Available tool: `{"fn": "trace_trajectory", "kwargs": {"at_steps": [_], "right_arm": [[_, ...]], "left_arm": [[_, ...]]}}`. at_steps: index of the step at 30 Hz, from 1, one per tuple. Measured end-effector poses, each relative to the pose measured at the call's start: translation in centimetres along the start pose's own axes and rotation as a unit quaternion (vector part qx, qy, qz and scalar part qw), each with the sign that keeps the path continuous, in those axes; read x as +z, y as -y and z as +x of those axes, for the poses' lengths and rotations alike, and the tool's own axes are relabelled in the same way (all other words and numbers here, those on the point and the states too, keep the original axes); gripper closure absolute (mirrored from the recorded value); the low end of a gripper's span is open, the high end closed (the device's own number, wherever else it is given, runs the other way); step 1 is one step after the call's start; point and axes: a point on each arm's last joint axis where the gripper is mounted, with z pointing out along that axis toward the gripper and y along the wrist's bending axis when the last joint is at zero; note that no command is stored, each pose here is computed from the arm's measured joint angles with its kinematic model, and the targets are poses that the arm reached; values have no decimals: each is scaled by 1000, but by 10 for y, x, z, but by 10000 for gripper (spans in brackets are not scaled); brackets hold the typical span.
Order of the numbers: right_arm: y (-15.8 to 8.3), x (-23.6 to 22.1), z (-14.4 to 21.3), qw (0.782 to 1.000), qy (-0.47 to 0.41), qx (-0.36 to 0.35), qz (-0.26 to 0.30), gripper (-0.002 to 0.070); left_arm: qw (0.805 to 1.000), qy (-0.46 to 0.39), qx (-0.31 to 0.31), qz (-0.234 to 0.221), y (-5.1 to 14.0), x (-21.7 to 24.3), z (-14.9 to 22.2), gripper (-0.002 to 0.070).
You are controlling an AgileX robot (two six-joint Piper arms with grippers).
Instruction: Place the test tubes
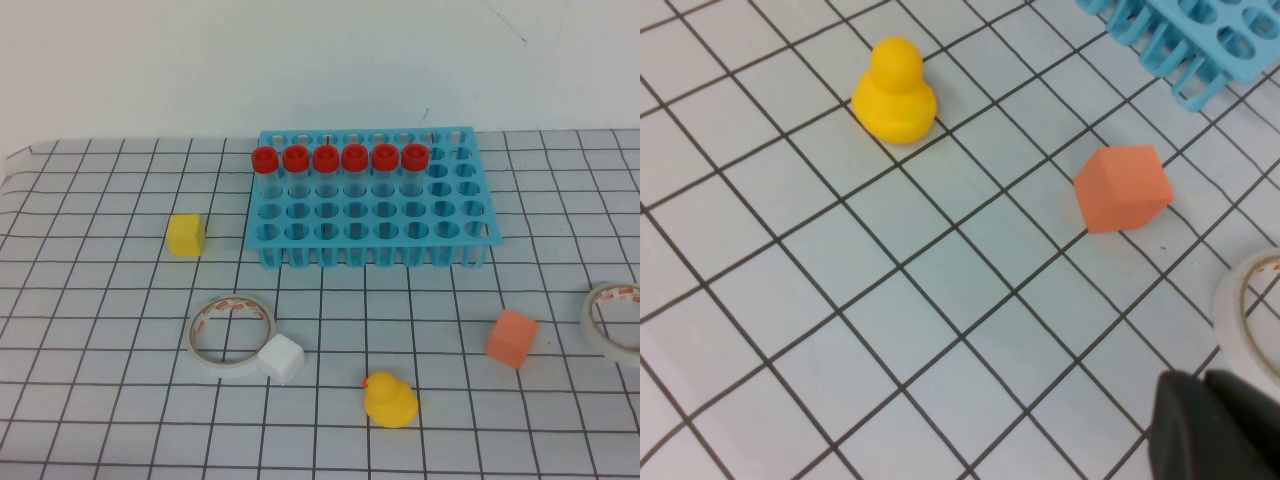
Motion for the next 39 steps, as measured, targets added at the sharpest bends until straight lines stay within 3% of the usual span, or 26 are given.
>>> {"fn": "trace_trajectory", "kwargs": {"at_steps": [24, 29, 33, 37, 39], "right_arm": [[7, -7, 3, 999, 16, 25, 18, 678], [35, -33, 13, 978, 78, 132, 139, 678], [44, -53, 17, 934, 185, 196, 234, 678], [44, -49, 30, 897, 252, 210, 296, 678], [40, -31, 48, 889, 263, 195, 320, 678]], "left_arm": [[1000, -2, 10, 0, 0, 0, 0, 675], [1000, -2, 10, 0, 0, 0, 0, 676], [1000, -2, 10, 0, 0, 0, 0, 676], [1000, -2, 10, 0, 0, 0, 0, 676], [1000, -2, 10, 0, 0, 0, 0, 676]]}}
